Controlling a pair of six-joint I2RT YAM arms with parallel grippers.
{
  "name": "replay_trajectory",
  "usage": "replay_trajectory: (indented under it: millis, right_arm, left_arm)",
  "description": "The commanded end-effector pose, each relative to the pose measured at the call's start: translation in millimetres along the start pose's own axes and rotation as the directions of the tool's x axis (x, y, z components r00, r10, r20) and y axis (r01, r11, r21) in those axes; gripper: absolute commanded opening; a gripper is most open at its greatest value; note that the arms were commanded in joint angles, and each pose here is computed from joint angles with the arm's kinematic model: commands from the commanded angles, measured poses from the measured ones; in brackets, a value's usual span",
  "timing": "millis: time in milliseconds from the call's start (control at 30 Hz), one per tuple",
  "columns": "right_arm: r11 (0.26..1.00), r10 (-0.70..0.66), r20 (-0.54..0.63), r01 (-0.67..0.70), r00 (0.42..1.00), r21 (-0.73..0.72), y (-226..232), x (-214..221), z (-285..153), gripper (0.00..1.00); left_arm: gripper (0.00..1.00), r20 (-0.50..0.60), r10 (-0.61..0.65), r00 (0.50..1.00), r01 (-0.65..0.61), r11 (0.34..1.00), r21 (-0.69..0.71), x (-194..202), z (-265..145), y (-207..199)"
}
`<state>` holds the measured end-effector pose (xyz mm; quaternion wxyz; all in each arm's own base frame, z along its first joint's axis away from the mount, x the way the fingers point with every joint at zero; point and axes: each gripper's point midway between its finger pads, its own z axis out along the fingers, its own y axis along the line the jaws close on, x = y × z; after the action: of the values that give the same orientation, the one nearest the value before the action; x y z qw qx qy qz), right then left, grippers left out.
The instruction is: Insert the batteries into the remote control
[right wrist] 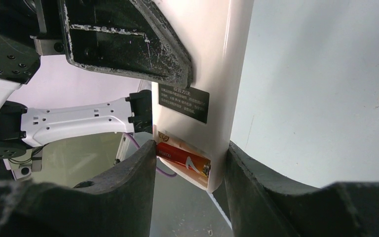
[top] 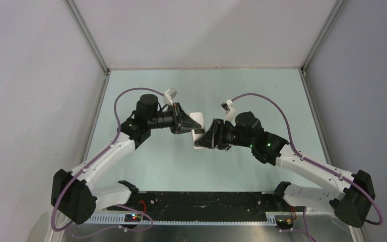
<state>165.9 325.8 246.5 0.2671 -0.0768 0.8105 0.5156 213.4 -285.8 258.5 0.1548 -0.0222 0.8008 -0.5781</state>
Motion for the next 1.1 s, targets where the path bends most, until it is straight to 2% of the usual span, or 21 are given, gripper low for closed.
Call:
replay_trajectory:
  millis: [0,133,233,600,1067]
  right_arm:
    - [0.999,-0.052,0.070,0.053,0.996,-0.012,8,-16,7,0.28]
    - [0.999,-0.047,0.062,0.048,0.997,-0.024,11,-14,4,0.38]
    - [0.998,-0.042,0.073,0.045,0.996,-0.046,18,-17,0,0.54]
    - [0.993,-0.003,0.111,0.016,0.994,-0.118,38,-28,-11,0.81]
    - [0.980,-0.012,0.107,0.033,0.994,-0.197,51,-27,-28,0.81]
  left_arm:
    - [0.00,-0.086,0.055,0.995,-0.037,0.979,0.199,18,-17,-73]
    - [0.00,-0.085,0.059,0.995,-0.040,0.977,0.208,17,-18,-77]
    - [0.00,-0.084,0.059,0.995,-0.040,0.978,0.206,16,-17,-76]
    - [0.00,-0.078,0.059,0.995,-0.044,0.983,0.181,15,-11,-63]
    - [0.00,-0.073,0.063,0.995,-0.052,0.988,0.148,13,-2,-46]
